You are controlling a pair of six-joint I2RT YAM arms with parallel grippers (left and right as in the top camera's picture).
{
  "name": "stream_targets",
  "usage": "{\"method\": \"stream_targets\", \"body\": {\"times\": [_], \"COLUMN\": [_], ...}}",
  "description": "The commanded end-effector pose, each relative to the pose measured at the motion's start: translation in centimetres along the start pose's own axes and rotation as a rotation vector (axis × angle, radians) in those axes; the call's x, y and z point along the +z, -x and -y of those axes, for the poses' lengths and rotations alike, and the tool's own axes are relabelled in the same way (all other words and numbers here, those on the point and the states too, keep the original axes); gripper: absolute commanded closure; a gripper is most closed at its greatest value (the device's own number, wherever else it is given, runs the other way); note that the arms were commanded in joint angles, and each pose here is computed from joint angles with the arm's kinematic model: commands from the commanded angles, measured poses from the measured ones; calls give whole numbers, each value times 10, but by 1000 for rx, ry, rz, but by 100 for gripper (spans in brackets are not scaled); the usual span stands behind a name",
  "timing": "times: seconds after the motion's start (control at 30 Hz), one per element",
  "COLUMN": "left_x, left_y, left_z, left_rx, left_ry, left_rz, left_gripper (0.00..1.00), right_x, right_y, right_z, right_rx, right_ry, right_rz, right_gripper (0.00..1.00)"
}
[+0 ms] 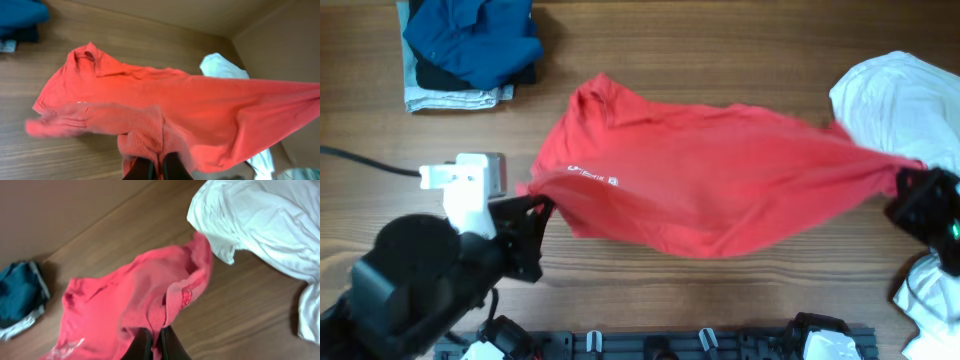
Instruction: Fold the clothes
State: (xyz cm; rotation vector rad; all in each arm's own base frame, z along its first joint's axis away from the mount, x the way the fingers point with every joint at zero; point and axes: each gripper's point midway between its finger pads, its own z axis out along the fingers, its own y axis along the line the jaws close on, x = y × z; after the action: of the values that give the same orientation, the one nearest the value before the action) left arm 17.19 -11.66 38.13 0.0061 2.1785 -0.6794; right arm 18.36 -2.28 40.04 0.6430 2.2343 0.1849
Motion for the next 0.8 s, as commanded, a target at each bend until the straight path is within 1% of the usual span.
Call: {"method": "stream_targets", "body": {"times": [0.0,0.03,0.1,0.17,0.2,0.23,0.3,0.33,0.37,0.4,0.47,0.5,0.53,0.57,0.6,0.67,0.7,0.73,0.77], "left_x": [-36,-42,-42,-25,-5,11,66,91,120,176,220,230,229,202,172,93,61,43,40], "left_y": [15,20,30,51,70,83,121,133,145,168,192,212,228,269,294,329,333,327,314], "left_z": [22,25,19,6,3,5,11,9,3,-17,-35,-40,-39,-23,-8,22,29,29,23], "left_rx": [-17,-13,-18,-23,-24,3,106,124,137,141,147,157,165,193,204,214,226,231,242], "left_ry": [-98,-110,-63,70,151,192,281,309,344,394,400,410,411,394,378,357,358,369,393], "left_rz": [48,68,120,193,247,274,343,354,364,390,413,448,483,588,670,796,808,781,715], "left_gripper": [96,96,96,96,96,96,96,96,96,96,96,96,96,96,96,96,96,96,96], "right_x": [-50,-62,-68,-47,-22,-5,56,80,103,152,193,205,208,196,173,113,90,74,66], "right_y": [5,8,18,40,59,71,101,109,118,134,147,154,161,176,191,214,217,215,207], "right_z": [-20,-21,-25,-31,-37,-41,-52,-55,-58,-62,-70,-73,-76,-80,-81,-82,-83,-84,-85], "right_rx": [-70,-56,-54,-30,-29,-27,-30,-39,-50,-49,-49,-50,-52,-59,-59,-65,-74,-79,-80], "right_ry": [136,150,161,146,138,133,123,120,119,116,141,154,166,182,189,191,195,199,210], "right_rz": [132,171,206,200,182,169,113,91,78,57,53,67,93,152,212,331,362,373,355], "right_gripper": [96,96,96,96,96,96,96,96,96,96,96,96,96,95,96,96,96,96,96]}}
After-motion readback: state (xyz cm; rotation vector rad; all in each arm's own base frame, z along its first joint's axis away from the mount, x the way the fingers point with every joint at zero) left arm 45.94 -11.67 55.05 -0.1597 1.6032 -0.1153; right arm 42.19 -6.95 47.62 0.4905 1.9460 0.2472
